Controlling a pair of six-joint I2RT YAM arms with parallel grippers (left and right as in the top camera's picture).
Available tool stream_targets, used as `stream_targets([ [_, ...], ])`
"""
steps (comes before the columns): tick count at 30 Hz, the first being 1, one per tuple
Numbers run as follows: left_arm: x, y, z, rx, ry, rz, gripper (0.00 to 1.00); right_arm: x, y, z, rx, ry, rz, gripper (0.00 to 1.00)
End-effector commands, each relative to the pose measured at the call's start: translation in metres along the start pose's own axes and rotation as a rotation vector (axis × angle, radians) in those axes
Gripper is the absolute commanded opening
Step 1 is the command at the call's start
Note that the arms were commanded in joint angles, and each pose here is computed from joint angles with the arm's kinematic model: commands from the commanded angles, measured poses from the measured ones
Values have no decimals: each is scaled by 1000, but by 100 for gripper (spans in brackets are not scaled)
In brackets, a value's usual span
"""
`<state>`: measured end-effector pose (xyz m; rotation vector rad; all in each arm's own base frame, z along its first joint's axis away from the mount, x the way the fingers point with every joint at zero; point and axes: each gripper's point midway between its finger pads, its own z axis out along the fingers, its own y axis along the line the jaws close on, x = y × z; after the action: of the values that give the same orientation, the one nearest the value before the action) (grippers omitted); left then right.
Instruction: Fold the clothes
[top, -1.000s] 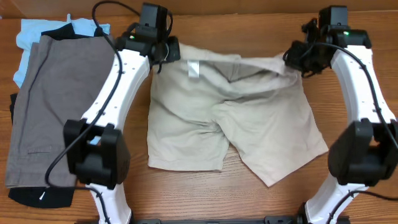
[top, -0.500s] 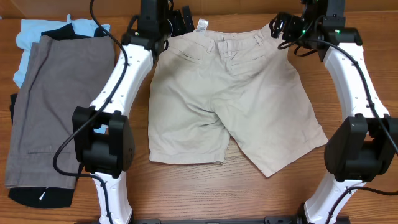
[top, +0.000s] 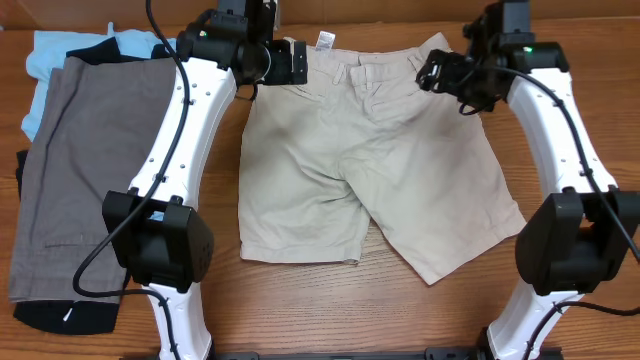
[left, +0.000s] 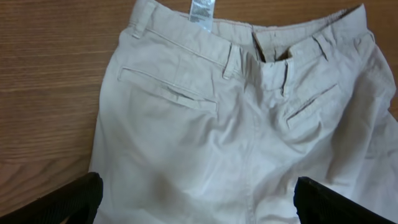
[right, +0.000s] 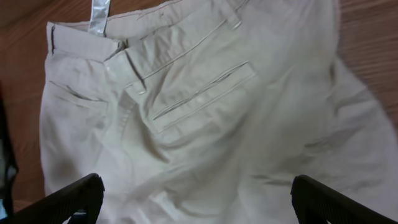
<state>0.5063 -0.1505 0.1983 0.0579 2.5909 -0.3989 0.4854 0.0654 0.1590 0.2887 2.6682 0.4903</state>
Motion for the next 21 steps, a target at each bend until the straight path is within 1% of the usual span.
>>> stream_targets([
  [1, -7, -4, -16, 30, -24, 53, 100, -2, 21, -17, -26, -38, 25, 100],
  [6, -4, -4, -16, 28, -14, 56, 100, 1, 32, -14, -10, -49, -8, 100],
  [14, -4, -4, -16, 28, -13, 56, 100, 7, 13, -13, 108, -40, -10, 100],
  [21, -4, -3, -15, 24, -13, 67, 100, 17, 7, -7, 123, -4, -22, 99],
])
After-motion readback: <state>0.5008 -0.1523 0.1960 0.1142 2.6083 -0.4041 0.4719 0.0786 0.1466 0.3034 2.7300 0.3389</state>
